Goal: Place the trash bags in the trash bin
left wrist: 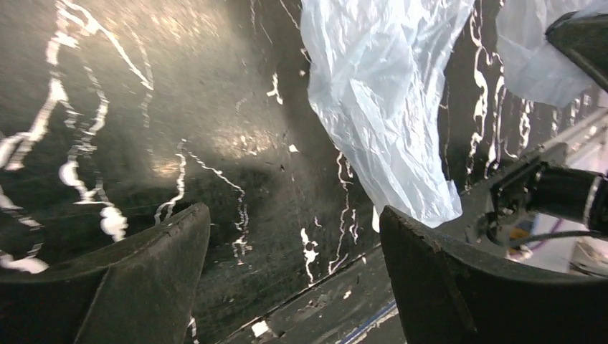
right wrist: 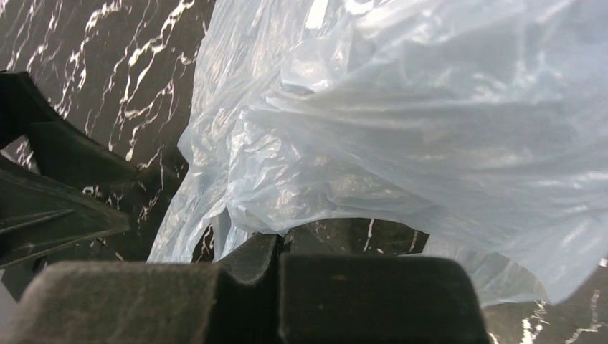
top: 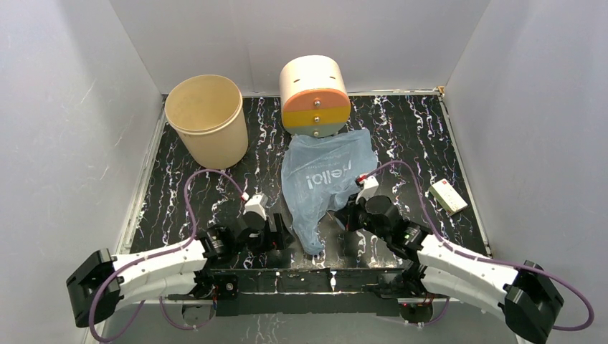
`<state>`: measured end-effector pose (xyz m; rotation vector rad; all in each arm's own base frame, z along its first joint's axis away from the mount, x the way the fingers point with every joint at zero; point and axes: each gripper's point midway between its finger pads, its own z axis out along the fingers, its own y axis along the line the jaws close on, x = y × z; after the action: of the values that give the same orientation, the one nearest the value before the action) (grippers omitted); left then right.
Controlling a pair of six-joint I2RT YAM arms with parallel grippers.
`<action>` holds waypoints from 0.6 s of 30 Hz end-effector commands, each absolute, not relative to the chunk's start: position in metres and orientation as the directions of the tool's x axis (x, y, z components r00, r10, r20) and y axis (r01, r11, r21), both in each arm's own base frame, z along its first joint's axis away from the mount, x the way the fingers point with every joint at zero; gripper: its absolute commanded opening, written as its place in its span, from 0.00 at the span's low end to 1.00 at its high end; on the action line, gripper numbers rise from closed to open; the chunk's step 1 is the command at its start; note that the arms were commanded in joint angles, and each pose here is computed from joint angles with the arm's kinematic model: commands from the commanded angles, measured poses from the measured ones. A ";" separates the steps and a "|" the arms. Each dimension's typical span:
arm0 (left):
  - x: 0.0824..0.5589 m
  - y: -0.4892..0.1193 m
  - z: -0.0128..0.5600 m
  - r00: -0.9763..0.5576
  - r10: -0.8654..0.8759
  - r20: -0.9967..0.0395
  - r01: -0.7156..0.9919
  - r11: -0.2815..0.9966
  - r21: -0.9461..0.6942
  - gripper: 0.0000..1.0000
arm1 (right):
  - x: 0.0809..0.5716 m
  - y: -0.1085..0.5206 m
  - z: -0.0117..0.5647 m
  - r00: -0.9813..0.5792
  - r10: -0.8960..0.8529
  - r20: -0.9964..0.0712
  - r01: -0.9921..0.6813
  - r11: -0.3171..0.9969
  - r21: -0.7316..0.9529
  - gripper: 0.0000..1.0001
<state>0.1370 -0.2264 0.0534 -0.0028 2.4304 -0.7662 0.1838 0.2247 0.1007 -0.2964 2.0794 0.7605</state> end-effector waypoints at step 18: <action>0.154 -0.292 0.071 -0.832 -0.341 -0.437 0.138 0.636 -0.759 0.07 | 0.149 0.301 0.106 -0.809 -0.078 -0.583 -0.509 0.588 0.628 0.05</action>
<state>0.1412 -0.2910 0.0495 -0.1504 2.3846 -1.1393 0.1485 0.2826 0.0784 -0.4515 2.3687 1.0320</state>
